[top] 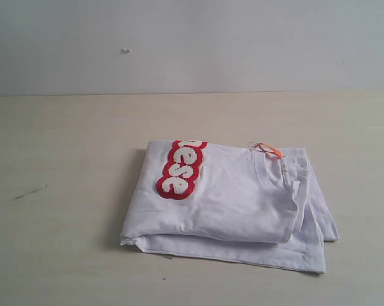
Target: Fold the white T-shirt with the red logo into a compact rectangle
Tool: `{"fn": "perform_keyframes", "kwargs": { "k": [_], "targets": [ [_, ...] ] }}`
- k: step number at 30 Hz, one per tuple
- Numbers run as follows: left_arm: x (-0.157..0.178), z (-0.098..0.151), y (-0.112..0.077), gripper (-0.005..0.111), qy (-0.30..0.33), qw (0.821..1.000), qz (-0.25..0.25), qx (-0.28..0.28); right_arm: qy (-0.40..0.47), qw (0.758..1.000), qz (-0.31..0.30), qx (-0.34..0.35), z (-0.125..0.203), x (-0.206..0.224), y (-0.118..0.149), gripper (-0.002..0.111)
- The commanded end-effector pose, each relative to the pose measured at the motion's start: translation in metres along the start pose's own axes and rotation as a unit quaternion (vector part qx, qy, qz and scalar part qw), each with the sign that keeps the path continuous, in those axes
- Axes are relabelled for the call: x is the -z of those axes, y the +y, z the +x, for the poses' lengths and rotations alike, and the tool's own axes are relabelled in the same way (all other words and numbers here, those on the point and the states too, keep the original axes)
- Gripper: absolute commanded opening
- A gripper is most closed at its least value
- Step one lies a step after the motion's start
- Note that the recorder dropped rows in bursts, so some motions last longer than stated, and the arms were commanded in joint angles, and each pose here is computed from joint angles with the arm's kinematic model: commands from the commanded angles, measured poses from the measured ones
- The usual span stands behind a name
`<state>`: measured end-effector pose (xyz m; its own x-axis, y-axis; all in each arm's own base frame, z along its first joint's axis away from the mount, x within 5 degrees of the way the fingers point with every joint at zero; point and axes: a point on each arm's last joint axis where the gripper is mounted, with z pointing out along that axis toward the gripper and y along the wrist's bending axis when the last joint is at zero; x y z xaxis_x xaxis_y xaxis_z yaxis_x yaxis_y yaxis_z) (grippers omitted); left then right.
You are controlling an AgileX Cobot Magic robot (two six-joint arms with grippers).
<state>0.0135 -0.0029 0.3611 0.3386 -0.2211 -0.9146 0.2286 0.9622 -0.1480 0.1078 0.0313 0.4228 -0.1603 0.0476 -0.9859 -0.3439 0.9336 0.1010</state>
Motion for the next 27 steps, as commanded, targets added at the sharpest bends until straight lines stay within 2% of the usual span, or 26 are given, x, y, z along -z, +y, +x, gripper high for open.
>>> {"fn": "perform_keyframes", "kwargs": {
  "k": [1,5,16,22,27],
  "targets": [
    [0.018,-0.002,-0.001,0.0,-0.011,1.0,0.006,-0.004,-0.088,0.995,0.039,0.033,0.015,0.039,0.008,0.0],
    [0.017,0.006,0.001,0.0,0.023,1.0,0.001,-0.01,-0.148,0.986,0.062,0.039,0.03,0.061,0.012,0.0],
    [0.017,0.007,0.001,0.0,0.029,1.0,0.0,-0.01,-0.286,0.95,0.075,0.096,0.053,0.129,0.037,0.0],
    [0.017,0.008,0.001,0.0,0.033,0.999,-0.001,-0.01,-0.291,0.951,0.072,0.082,0.055,0.131,0.037,0.0],
    [0.018,0.013,0.002,0.0,0.061,0.998,-0.004,-0.007,-0.277,0.955,0.072,0.081,0.061,0.125,0.034,0.0]
  ]
}}
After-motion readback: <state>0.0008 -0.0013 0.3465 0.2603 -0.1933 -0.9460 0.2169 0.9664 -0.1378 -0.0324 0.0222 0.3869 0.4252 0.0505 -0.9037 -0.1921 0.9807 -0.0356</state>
